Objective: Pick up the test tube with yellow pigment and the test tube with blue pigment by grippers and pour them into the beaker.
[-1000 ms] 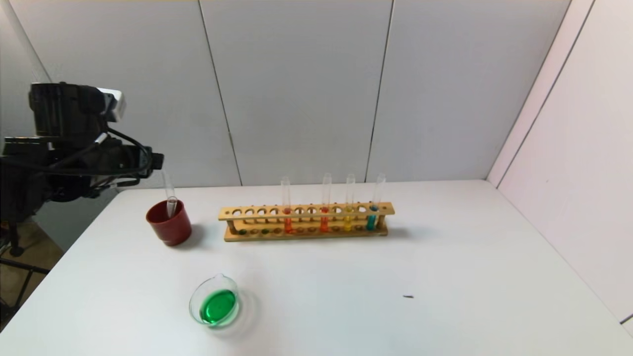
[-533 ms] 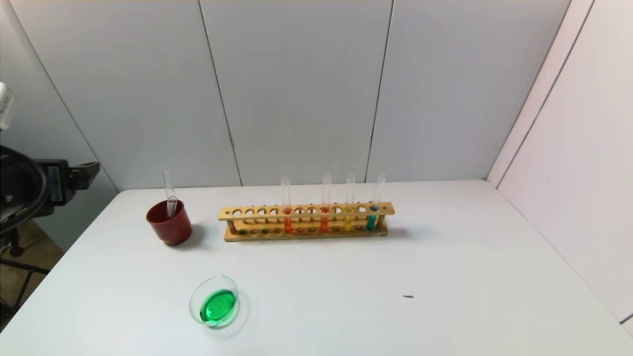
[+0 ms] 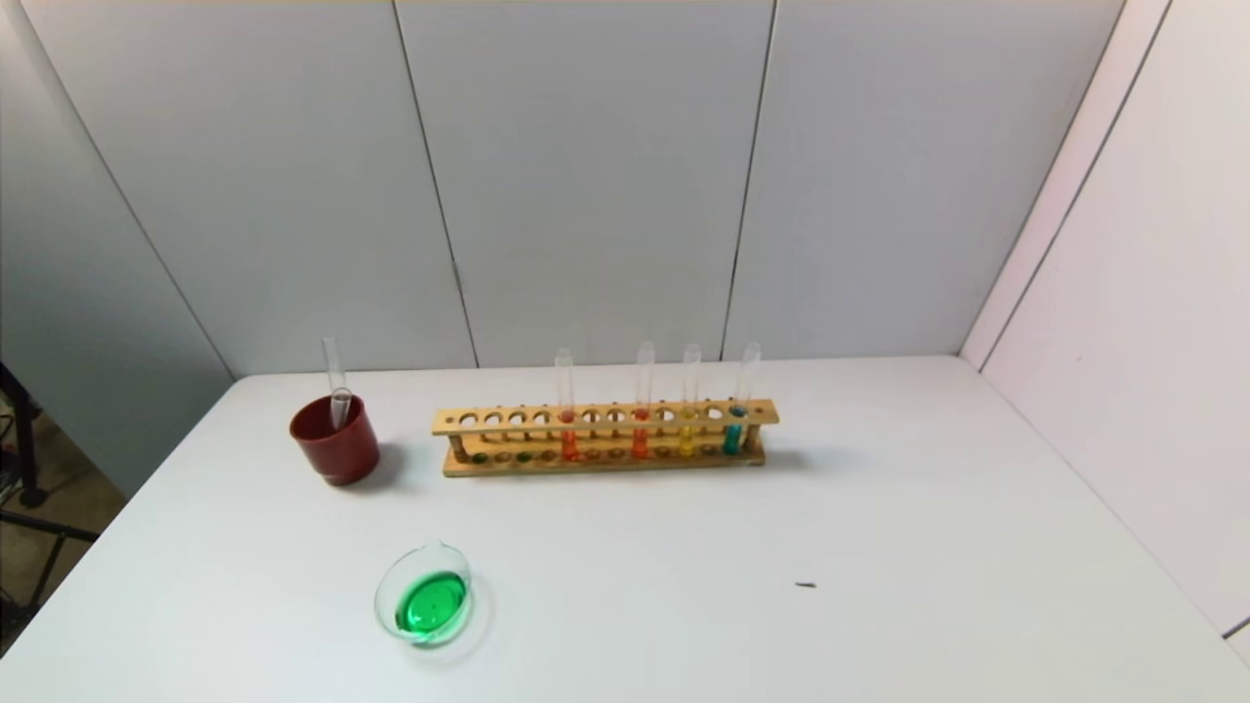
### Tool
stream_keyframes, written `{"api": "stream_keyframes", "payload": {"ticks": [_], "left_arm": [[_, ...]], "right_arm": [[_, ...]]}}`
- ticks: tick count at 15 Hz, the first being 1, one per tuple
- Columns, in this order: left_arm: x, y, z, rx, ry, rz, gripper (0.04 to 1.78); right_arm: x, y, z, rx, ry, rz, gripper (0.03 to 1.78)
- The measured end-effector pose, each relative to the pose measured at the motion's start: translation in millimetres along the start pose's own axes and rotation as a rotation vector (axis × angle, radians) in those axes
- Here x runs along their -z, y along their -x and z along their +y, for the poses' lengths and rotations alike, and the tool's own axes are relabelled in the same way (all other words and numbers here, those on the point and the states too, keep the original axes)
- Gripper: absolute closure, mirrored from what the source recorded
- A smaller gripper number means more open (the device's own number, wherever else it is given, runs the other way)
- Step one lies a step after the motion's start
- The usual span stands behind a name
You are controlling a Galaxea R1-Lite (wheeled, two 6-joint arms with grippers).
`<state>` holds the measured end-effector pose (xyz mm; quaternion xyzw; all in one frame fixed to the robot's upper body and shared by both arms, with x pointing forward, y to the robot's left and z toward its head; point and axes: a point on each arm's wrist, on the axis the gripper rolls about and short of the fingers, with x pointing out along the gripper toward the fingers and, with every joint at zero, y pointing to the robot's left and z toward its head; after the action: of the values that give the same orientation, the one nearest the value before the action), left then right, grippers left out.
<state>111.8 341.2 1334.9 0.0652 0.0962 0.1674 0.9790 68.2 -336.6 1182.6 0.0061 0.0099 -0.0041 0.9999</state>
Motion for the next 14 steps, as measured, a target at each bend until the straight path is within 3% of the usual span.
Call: {"api": "stream_keyframes", "payload": {"ticks": [5,10,14], "left_arm": [[71.0,41.2,7.2,0.089,-0.015,-0.014,0.07],[134.5,35.8,-7.0,0.253,0.015,-0.072,0.07],[145.4,20.8,-15.0,0.295,0.077,-0.266,0.07]], "right_arm": [[0.0,0.0,0.0,0.000,0.000,0.000,0.11],[0.0,0.0,0.0,0.000,0.000,0.000,0.11],[0.0,0.0,0.0,0.000,0.000,0.000,0.11]]}}
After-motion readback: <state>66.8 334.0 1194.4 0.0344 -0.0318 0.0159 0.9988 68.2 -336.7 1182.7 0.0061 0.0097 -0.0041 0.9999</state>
